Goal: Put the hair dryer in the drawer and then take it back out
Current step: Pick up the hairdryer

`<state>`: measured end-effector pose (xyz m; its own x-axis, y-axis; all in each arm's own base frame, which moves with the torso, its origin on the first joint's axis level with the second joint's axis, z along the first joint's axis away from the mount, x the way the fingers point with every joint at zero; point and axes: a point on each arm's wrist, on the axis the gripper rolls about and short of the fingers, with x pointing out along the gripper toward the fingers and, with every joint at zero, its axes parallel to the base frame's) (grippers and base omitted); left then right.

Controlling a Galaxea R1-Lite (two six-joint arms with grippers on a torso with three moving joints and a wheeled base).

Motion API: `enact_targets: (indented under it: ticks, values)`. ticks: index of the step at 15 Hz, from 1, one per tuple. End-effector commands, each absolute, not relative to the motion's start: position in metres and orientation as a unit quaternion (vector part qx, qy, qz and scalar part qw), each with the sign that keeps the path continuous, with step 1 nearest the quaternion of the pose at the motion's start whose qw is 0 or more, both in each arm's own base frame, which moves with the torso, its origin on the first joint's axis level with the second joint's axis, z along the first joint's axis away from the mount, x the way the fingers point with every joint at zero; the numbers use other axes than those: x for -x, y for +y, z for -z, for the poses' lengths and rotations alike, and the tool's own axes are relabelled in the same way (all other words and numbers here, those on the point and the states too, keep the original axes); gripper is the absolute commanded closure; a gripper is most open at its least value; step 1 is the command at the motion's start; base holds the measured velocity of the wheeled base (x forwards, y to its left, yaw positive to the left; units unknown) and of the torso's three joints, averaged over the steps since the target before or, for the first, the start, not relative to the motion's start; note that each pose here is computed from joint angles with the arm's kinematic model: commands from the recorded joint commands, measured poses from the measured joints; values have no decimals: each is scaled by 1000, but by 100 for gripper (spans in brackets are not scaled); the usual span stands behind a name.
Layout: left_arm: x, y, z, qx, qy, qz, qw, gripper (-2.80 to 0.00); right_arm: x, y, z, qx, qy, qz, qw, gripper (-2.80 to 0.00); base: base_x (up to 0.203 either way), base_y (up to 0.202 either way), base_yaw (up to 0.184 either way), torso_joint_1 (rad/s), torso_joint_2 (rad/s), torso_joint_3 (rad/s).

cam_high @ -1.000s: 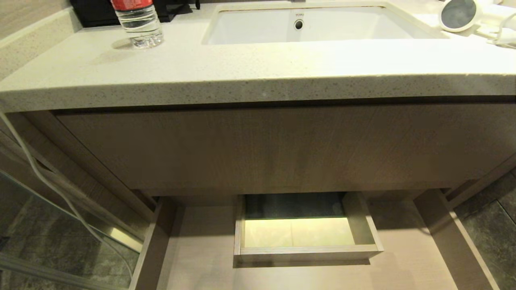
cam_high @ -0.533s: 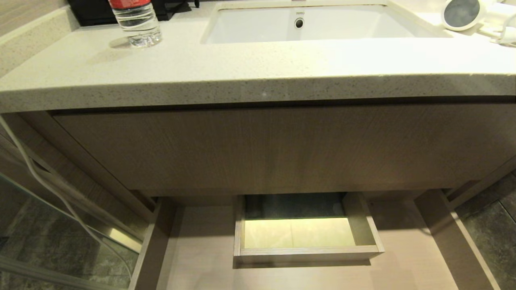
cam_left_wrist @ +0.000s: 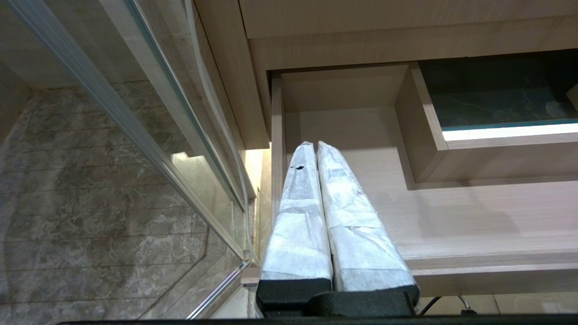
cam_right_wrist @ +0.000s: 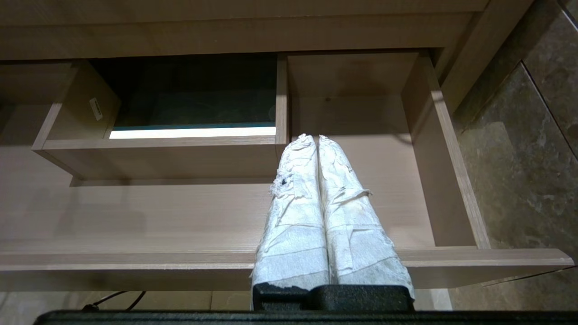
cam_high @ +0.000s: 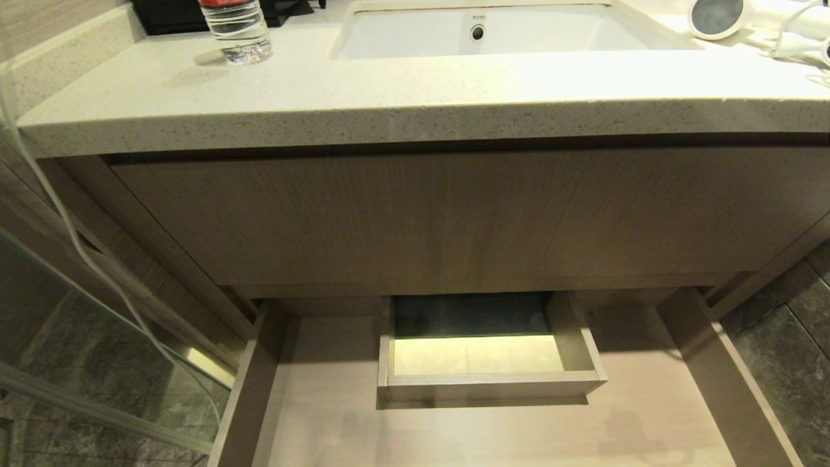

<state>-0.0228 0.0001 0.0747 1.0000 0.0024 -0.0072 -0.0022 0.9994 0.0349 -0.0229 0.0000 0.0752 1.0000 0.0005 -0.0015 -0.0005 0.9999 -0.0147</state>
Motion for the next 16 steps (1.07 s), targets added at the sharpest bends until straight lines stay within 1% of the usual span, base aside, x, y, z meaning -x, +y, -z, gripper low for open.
enact_targets:
  ticks: [1,7,11,16]
  values:
    - [23,0,-75,-18,5,-1,1000,0,23,0,-75,8,2,-1,1000,0,0,0,0,-41,13,-22]
    - [23,0,-75,-18,4,-1,1000,0,23,0,-75,8,2,1,1000,0,0,0,0,0,-8,-12]
    - [23,0,-75,-16,3,-1,1000,0,23,0,-75,8,2,0,1000,0,0,0,0,16,-336,-296]
    - [23,0,-75,-17,5,-1,1000,0,23,0,-75,12,2,-1,1000,0,0,0,0,118,-458,-355]
